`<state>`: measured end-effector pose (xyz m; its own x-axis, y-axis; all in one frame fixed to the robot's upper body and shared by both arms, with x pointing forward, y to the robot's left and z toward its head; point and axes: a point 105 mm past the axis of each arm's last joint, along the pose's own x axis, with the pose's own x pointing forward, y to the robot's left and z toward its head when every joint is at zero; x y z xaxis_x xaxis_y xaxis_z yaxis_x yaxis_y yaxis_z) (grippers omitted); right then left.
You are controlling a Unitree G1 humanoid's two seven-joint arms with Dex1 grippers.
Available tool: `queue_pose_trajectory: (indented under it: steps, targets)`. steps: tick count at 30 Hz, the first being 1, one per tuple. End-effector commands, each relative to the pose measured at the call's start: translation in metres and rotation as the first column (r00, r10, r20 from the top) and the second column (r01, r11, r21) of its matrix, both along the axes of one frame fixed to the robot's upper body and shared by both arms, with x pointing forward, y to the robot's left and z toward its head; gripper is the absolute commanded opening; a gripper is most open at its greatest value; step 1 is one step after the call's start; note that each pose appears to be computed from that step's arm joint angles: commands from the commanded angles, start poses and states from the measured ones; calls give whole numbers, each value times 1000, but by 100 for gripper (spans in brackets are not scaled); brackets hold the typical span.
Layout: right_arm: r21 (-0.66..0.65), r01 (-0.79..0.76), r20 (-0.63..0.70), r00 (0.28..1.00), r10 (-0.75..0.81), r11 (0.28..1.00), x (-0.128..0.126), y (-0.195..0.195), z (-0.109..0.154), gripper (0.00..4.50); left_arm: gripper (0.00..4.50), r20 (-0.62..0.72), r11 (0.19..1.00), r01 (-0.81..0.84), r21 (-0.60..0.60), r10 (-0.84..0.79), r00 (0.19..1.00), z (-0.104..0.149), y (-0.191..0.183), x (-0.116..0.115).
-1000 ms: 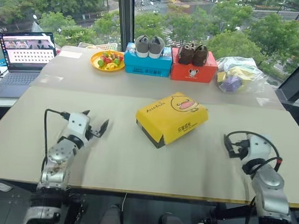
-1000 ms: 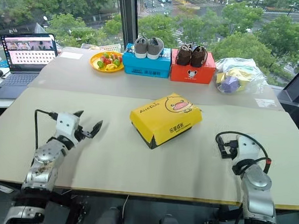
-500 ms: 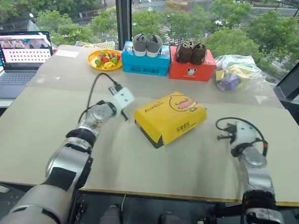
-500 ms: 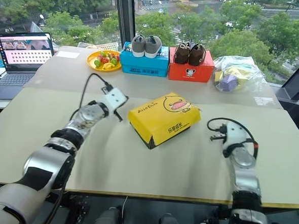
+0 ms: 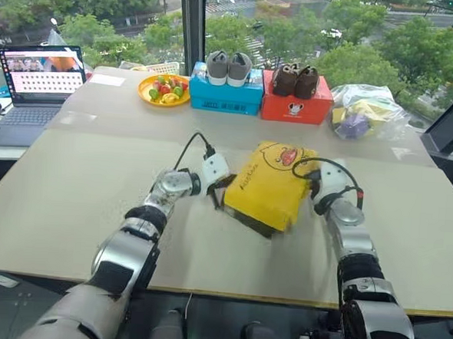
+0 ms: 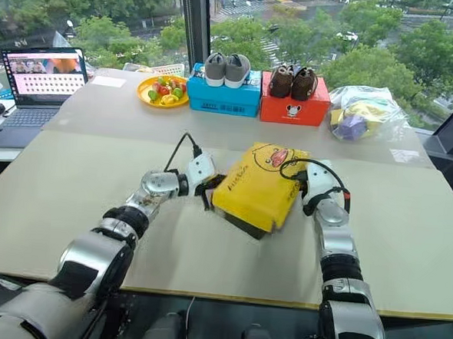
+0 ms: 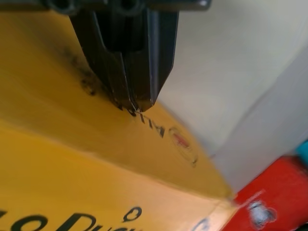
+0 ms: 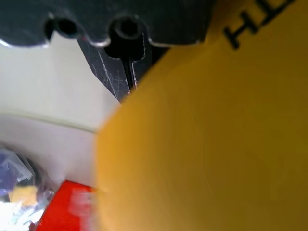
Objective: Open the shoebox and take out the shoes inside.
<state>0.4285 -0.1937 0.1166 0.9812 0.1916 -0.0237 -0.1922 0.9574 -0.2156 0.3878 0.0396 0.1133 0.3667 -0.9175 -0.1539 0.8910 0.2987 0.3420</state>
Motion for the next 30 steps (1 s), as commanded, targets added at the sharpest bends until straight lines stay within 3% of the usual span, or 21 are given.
queue_pose_trajectory:
  steps: [1,7,13,19,30]
  targets:
    - [-22,-312,31,949,313,950,-4,91,13,2,0,137,962,252,-101,-238,962,65,-41,-42]
    - [-18,-510,7,860,510,860,-39,136,16,2,0,58,988,120,-98,-115,992,68,-3,-72]
    - [-16,-551,-30,834,551,834,-64,150,15,2,0,10,998,9,-67,-8,1000,65,19,-87]
    - [-60,-483,-68,875,479,874,-53,133,4,2,0,3,998,-62,-6,62,998,61,33,-81]
    - [-131,-377,-66,926,372,917,-32,79,10,2,0,-166,954,117,277,-72,984,33,61,-108]
